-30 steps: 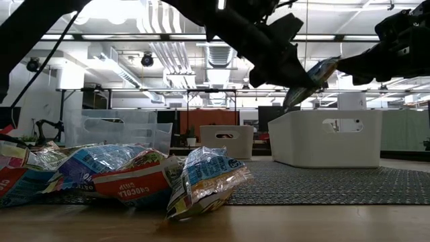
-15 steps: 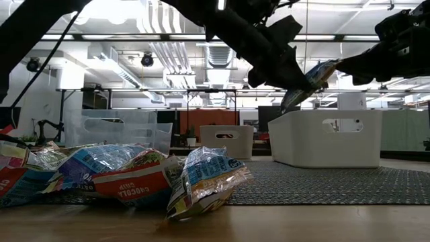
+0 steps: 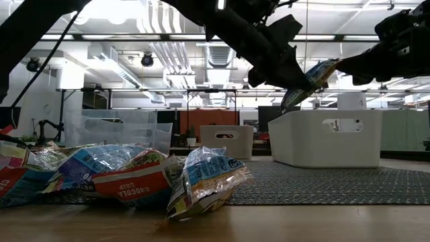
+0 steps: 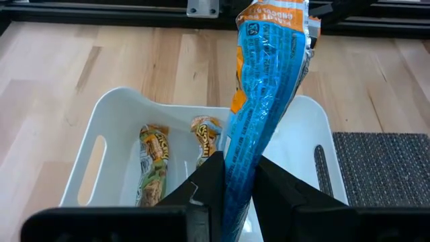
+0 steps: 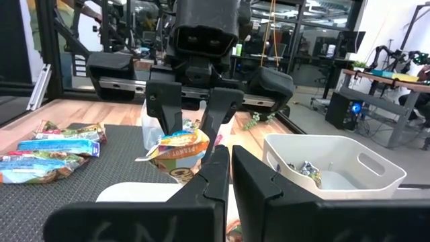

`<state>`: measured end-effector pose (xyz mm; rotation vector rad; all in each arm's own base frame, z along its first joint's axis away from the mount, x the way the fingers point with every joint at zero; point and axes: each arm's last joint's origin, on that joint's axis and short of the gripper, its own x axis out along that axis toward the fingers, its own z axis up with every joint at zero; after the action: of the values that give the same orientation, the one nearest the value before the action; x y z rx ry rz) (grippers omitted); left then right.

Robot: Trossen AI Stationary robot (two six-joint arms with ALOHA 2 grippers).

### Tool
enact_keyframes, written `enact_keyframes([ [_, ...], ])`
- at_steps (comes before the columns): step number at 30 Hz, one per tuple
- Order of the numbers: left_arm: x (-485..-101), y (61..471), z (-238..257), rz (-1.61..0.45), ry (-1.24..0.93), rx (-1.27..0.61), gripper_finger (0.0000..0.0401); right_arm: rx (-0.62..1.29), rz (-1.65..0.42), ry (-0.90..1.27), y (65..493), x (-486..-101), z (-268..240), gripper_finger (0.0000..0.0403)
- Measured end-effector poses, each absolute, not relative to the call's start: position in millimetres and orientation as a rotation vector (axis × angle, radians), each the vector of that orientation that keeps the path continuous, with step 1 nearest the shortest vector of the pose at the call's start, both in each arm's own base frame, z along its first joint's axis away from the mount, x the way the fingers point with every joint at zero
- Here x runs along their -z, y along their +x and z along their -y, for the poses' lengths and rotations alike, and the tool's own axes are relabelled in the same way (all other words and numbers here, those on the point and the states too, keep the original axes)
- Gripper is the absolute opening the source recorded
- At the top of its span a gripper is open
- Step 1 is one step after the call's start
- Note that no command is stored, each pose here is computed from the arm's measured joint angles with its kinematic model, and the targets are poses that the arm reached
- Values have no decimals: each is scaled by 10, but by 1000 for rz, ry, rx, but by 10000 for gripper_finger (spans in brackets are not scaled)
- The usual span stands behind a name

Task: Pick and place Granola Bars by type
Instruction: Put the yellow granola bar into the white bin

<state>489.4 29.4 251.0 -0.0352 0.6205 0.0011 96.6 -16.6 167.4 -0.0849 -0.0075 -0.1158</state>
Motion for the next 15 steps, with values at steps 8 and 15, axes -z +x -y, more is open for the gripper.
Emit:
enact_keyframes([
  [8,-2499,4886,-293,-635,-39,-2,63,116,7,-88,966,-1673,165,9],
  [15,-2484,4875,-291,-654,-56,-8,111,116,7,-88,966,-1673,165,9],
])
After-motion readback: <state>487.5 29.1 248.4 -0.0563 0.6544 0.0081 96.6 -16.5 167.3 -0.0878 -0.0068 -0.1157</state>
